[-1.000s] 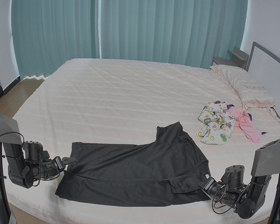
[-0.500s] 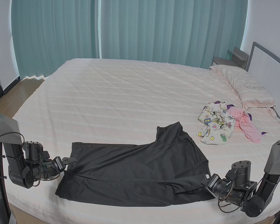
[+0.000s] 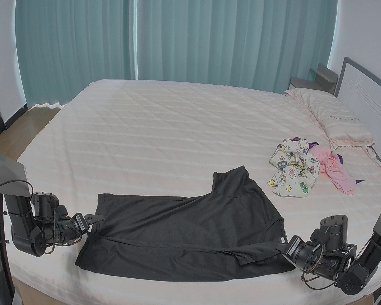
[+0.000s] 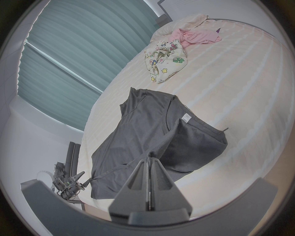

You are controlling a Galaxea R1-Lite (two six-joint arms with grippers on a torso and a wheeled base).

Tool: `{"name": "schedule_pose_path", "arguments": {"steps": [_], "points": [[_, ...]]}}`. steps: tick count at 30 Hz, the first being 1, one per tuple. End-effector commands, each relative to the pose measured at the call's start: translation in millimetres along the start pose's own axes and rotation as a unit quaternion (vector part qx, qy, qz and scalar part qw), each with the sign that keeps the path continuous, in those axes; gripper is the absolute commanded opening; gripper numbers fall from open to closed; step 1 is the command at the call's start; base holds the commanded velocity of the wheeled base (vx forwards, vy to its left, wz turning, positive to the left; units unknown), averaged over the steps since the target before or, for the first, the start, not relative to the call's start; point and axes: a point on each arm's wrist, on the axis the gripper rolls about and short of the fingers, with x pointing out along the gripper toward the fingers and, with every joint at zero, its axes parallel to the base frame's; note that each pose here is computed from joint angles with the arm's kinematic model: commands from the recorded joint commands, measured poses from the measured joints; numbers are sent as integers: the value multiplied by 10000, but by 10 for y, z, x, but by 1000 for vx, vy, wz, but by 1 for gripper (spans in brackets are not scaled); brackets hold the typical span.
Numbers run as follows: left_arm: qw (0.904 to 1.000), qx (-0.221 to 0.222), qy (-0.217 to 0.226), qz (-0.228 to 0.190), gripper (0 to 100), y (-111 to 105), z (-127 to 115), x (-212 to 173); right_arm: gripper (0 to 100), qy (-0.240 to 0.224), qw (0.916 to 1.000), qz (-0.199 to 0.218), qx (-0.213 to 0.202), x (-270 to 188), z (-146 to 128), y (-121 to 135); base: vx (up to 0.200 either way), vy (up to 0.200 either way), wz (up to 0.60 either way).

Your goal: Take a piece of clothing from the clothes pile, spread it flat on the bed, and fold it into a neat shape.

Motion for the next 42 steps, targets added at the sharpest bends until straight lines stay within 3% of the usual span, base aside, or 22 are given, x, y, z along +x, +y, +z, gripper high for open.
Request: {"name": "schedule_pose_path", "arguments": {"steps": [1,11,14,15,18,23,28,32,36,42], "points": [[10000,-6,2,5,100,4,-2,1,0,-17,10000,59,-64,-37,0,20,0,0,0],[10000,-10,8,9,100,7,-5,4,0,205,9993,-194,-264,-31,-49,-46,0,0,0],[10000,-10,8,9,100,7,-5,4,0,433,9960,-474,-614,-5,-115,-161,0,0,0],[10000,-6,-2,11,100,4,-2,1,100,532,9943,-569,-733,-1,-148,-202,0,0,0],[10000,-6,9,11,100,4,-7,5,100,657,9913,-725,-880,48,-194,-264,0,0,0],[10000,-6,9,11,100,4,-7,5,100,508,9924,-855,-728,113,-94,-341,0,0,0],[10000,-2,7,1,100,1,-4,3,100,321,9964,-626,-476,221,70,-350,0,0,0],[10000,-2,7,1,100,1,-4,3,100,378,9988,-143,-278,409,173,-331,0,0,0],[10000,-3,-3,1,100,3,2,3,100,417,9988,-90,-220,697,251,-378,0,0,0],[10000,1,-7,9,100,2,0,9,100,431,9982,-345,-230,1001,319,-548,0,0,0]]}}
